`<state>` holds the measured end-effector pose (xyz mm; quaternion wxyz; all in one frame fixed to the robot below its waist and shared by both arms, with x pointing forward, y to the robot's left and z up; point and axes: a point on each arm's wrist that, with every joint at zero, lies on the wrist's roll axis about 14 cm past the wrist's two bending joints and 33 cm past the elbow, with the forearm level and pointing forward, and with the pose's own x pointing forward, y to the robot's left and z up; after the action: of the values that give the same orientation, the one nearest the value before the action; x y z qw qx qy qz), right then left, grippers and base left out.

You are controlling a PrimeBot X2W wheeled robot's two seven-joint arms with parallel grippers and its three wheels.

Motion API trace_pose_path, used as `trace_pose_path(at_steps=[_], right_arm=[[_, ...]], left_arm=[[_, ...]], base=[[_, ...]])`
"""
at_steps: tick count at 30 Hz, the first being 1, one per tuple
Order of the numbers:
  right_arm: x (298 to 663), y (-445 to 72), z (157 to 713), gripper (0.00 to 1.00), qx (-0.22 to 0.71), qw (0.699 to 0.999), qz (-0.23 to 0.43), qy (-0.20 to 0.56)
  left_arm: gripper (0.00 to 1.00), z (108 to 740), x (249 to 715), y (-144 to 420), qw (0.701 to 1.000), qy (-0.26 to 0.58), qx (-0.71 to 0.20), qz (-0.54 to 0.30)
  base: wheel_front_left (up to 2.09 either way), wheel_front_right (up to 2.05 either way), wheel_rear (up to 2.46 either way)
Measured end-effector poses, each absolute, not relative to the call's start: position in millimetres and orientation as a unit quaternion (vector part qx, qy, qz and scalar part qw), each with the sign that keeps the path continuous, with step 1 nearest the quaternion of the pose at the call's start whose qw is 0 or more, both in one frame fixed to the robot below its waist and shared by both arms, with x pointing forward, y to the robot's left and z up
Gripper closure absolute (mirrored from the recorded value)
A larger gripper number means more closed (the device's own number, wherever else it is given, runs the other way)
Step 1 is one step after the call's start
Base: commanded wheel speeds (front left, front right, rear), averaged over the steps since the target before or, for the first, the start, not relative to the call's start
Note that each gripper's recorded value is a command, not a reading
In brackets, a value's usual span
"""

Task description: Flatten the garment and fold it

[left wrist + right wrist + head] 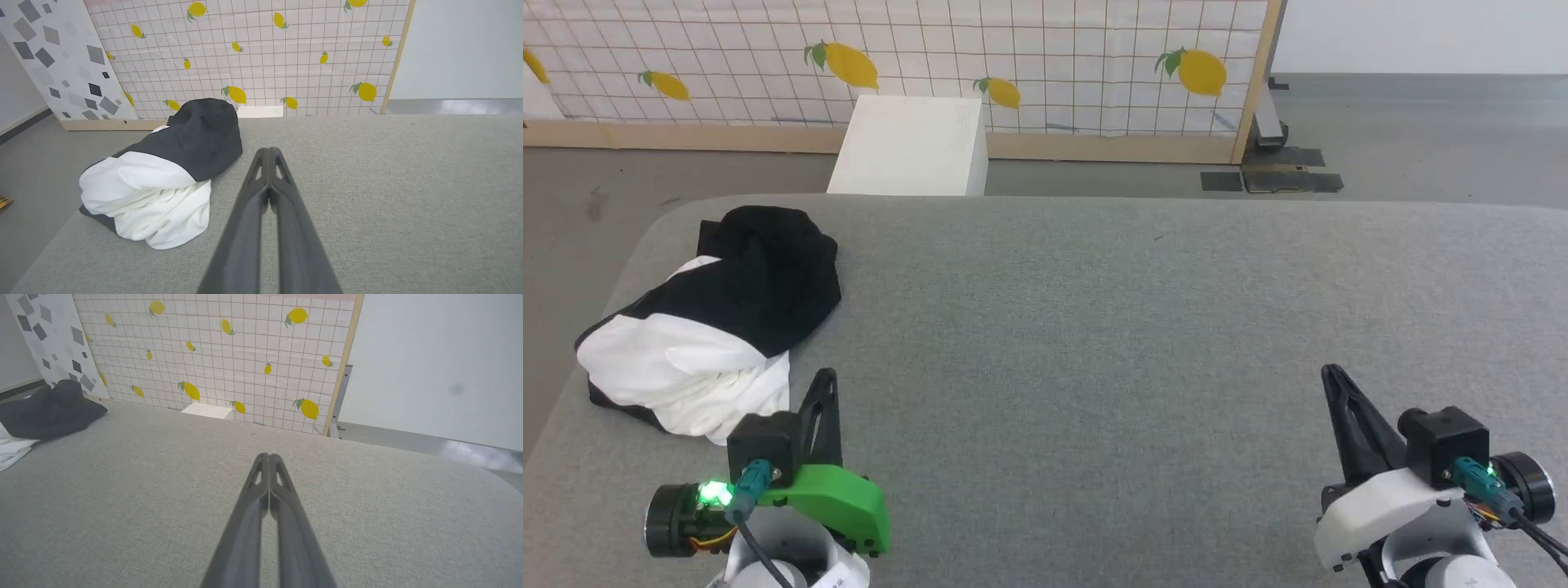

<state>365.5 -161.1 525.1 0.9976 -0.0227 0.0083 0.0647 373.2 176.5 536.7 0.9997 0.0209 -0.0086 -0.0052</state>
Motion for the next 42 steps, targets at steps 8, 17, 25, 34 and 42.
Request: trace_pose_path(at_steps=[8,17,25,34,42], right_arm=[[365.5,-161.1,525.1,1.0,-0.023,0.998,0.065,0.008],[365.5,-161.1,525.1,1.0,-0.023,0.998,0.065,0.008],[365.5,-161.1,525.2,1.0,-0.023,0.998,0.065,0.008],[365.5,-161.1,525.2,1.0,-0.023,0.998,0.065,0.008],[365.5,-161.2,525.2,1.0,-0.023,0.998,0.065,0.008]], left_arm=[[1.0,536.7,373.2,176.5,1.0,-0.009,0.021,-0.005],[1.0,536.7,373.2,176.5,1.0,-0.009,0.021,-0.005],[1.0,536.7,373.2,176.5,1.0,-0.009,0.021,-0.005],[1.0,536.7,373.2,176.4,1.0,-0.009,0.021,-0.005],[1.0,536.7,373.2,176.4,1.0,-0.009,0.021,-0.005]], base=[[0.0,0.0,0.0],[0.0,0.0,0.0],[0.0,0.0,0.0],[0.0,0.0,0.0],[0.0,0.0,0.0]])
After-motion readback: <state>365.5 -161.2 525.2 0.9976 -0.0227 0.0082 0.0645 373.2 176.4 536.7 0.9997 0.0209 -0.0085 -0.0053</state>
